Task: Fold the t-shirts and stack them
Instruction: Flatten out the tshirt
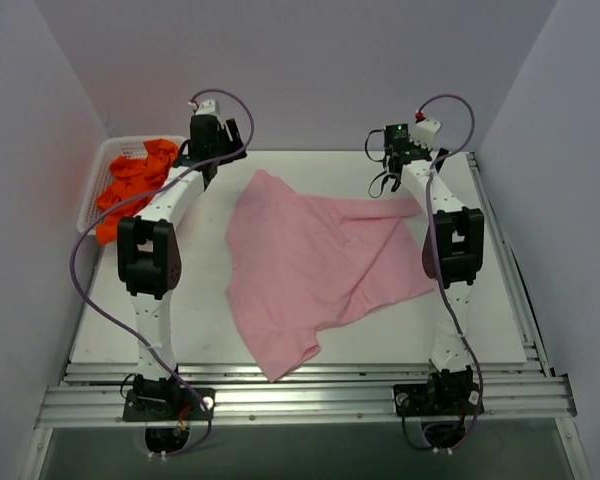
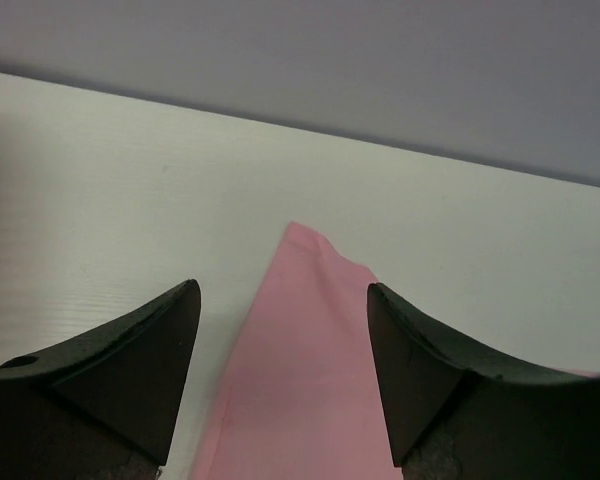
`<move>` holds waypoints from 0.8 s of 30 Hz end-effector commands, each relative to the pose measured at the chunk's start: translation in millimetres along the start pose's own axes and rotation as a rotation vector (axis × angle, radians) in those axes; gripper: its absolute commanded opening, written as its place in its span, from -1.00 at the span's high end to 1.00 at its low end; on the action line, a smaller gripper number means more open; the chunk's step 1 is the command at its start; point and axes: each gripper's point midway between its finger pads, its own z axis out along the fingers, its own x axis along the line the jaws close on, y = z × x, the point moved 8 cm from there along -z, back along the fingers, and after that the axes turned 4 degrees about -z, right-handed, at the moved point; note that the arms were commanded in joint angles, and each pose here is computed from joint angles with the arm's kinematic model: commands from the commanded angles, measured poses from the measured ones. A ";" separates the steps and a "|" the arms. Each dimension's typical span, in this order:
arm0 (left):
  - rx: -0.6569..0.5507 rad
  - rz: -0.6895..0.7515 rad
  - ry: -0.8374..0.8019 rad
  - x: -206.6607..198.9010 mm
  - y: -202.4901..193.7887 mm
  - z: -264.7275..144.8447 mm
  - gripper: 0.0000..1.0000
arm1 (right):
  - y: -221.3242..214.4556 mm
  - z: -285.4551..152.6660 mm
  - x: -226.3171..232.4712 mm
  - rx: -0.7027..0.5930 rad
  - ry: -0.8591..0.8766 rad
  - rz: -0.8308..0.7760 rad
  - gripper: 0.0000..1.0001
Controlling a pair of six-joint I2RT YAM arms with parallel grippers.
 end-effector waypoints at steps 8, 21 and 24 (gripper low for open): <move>-0.139 -0.006 -0.083 -34.9 15.8 -125.8 -0.50 | 2.1 -61.6 -52.4 -0.038 0.080 0.110 -1.00; 0.074 -0.009 -0.183 -34.6 -82.9 -86.6 -0.14 | -100.0 -77.5 -84.7 0.153 0.190 0.098 1.00; 0.103 -0.013 -0.207 -43.6 -82.0 -67.9 -0.09 | -103.7 -89.0 -93.1 0.158 0.196 0.094 1.00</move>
